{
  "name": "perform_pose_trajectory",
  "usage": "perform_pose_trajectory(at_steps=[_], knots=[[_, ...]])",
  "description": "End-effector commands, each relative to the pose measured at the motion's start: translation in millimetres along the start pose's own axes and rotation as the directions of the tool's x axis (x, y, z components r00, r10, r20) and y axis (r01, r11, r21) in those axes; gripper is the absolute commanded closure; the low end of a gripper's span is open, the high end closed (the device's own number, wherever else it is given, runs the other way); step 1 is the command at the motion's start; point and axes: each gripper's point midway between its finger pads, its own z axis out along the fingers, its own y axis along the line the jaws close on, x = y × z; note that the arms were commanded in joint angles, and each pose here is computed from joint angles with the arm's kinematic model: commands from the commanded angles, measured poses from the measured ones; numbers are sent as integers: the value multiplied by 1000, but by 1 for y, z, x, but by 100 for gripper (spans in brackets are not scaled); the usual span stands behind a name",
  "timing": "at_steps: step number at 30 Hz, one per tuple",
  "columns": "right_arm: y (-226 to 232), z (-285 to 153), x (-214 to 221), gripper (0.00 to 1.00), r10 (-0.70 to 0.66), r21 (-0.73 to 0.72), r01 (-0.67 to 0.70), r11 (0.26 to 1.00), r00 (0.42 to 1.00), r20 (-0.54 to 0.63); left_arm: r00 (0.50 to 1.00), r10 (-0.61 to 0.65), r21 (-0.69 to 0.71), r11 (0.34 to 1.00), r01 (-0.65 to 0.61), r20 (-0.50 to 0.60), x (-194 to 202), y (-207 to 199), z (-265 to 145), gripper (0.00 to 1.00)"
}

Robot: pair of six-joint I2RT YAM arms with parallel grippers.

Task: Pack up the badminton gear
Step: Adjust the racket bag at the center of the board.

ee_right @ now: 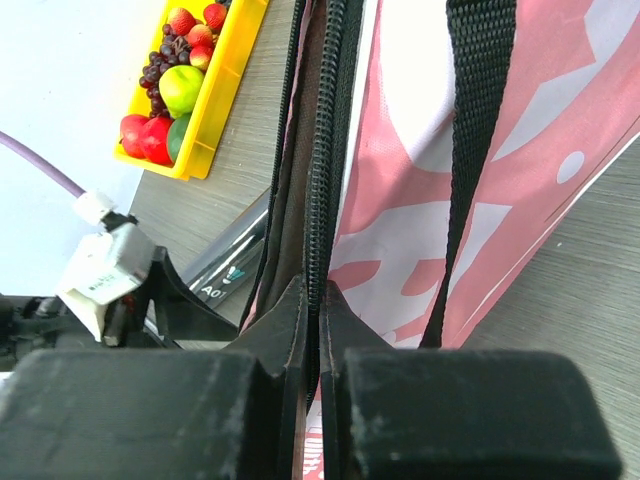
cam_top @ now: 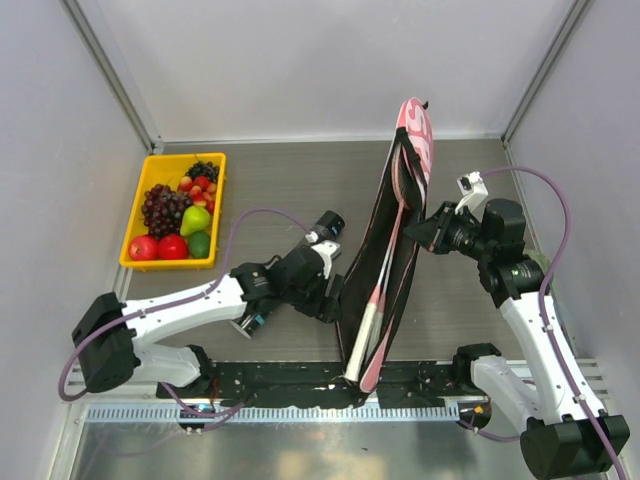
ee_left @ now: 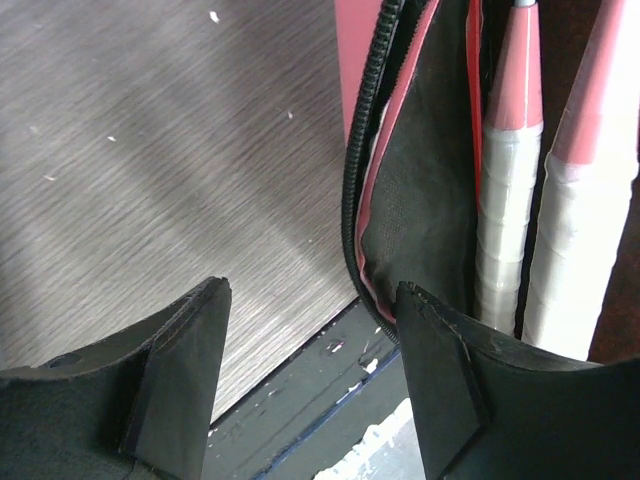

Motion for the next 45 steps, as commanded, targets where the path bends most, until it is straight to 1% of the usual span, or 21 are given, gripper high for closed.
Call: perform_pose_trajectory(at_steps=[1,4,5,6,8,9,11,13,15,16,18,20,22,26,29,31,34,39,40,42,45], knots=[[37,-9,-51,95,-98,-98,116,988,980,170,1000,-7,68,998,6,8,-2,-25,19,32],[35,-9,-52,95,-91,-89,108,990,981,174,1000,-7,108,994,9,-17,2,-38,28,37],[34,-8,-51,95,-92,-87,108,990,981,173,1000,-11,118,993,14,-26,4,-41,31,43],[33,-8,-51,95,-94,-83,110,990,980,174,999,-10,137,990,14,-34,5,-45,31,56],[27,-6,-50,95,-93,-59,105,993,980,176,1000,-12,157,987,16,-26,3,-50,27,89],[18,-4,-50,95,-89,-20,94,995,980,178,1000,-8,177,984,11,-15,-1,-56,21,100],[-4,3,-46,95,-87,64,77,995,983,164,1000,1,221,975,-7,30,-16,-70,-2,100],[-22,11,-34,95,-72,117,57,991,990,120,992,25,240,969,-55,128,-40,-84,-35,100],[-33,18,-26,95,-43,139,30,990,995,93,979,44,212,973,-87,200,-54,-82,-45,100],[-35,21,-23,95,-19,143,7,990,996,88,978,48,205,975,-90,203,-57,-81,-45,100],[-35,23,-27,95,-5,136,-10,991,994,107,981,69,254,961,-114,180,-60,-95,-51,100],[-39,23,-32,95,-5,161,-16,987,991,130,978,96,251,958,-141,184,-61,-100,-50,100],[-41,25,-33,95,8,169,-30,985,992,128,982,107,191,972,-136,156,-59,-87,-29,100],[-51,34,-21,95,57,165,-78,983,990,129,989,147,116,982,-149,28,-37,-67,10,100],[-69,44,-4,95,82,209,-95,973,994,71,987,157,57,986,-156,-18,-30,-55,24,100],[-68,43,-3,95,76,206,-89,975,995,70,986,164,56,985,-164,1,-38,-58,17,100],[-63,39,-11,95,61,199,-80,977,993,101,983,165,74,982,-172,83,-59,-69,-7,100],[-41,30,-30,95,43,137,-65,988,986,161,970,169,128,973,-193,175,-81,-87,-38,100],[-39,30,-32,95,41,128,-64,990,985,170,968,174,130,971,-199,183,-82,-88,-40,100],[-49,35,-16,95,66,134,-85,987,987,144,966,187,117,971,-209,179,-78,-82,-33,100],[-69,42,9,95,96,171,-114,979,989,110,976,191,81,977,-200,100,-51,-64,-3,100]])
